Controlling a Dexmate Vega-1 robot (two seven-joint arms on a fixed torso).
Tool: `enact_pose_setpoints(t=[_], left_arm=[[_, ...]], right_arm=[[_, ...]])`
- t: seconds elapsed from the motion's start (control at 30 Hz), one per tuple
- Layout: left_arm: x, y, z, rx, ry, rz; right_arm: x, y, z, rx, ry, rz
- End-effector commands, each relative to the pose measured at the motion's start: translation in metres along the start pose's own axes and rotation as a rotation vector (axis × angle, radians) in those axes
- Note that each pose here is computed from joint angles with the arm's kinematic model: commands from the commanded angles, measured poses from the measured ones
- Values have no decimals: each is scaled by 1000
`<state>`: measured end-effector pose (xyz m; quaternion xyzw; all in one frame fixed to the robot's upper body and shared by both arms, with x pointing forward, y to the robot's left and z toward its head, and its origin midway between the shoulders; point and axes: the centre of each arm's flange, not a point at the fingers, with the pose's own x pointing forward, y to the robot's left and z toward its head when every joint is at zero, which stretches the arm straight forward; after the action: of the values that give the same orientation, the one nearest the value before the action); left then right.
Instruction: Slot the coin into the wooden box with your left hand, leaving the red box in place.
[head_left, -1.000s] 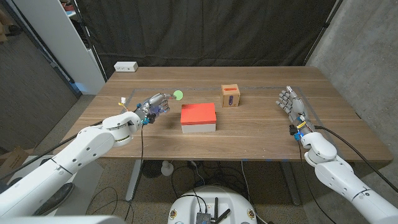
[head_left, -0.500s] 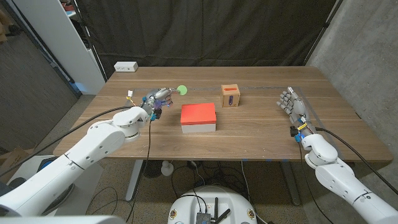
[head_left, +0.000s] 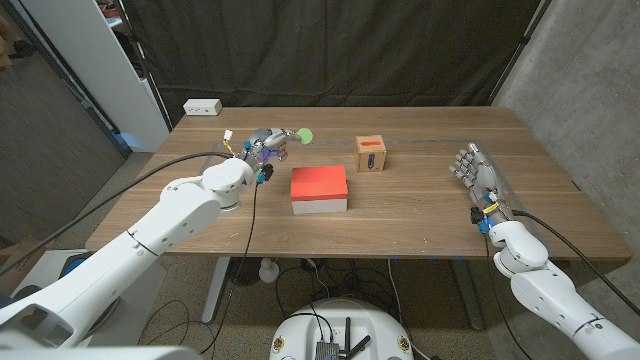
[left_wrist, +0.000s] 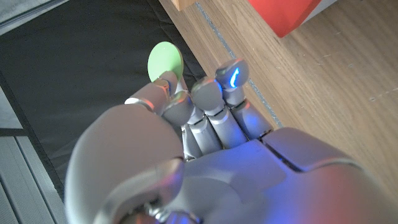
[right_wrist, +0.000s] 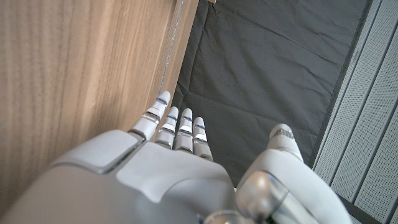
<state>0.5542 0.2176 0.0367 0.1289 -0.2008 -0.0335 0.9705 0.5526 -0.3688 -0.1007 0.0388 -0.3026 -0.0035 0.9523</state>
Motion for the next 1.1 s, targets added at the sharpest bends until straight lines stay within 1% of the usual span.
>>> enact_pose_setpoints(t=[0.03, 0.3, 0.5, 0.73, 1.1], left_arm=[[22, -22, 32, 179, -49, 37], [35, -39, 48, 274, -82, 68], [42, -54, 57, 362, -115, 92], [49, -76, 68, 485, -167, 124], [59, -108, 84, 632, -230, 145]], right_arm=[[-10, -6, 0, 13, -3, -21], [-15, -9, 0, 15, -10, -26], [-17, -10, -1, 21, -14, -29], [-18, -10, -3, 27, -15, -28], [-21, -13, -4, 34, -16, -35]])
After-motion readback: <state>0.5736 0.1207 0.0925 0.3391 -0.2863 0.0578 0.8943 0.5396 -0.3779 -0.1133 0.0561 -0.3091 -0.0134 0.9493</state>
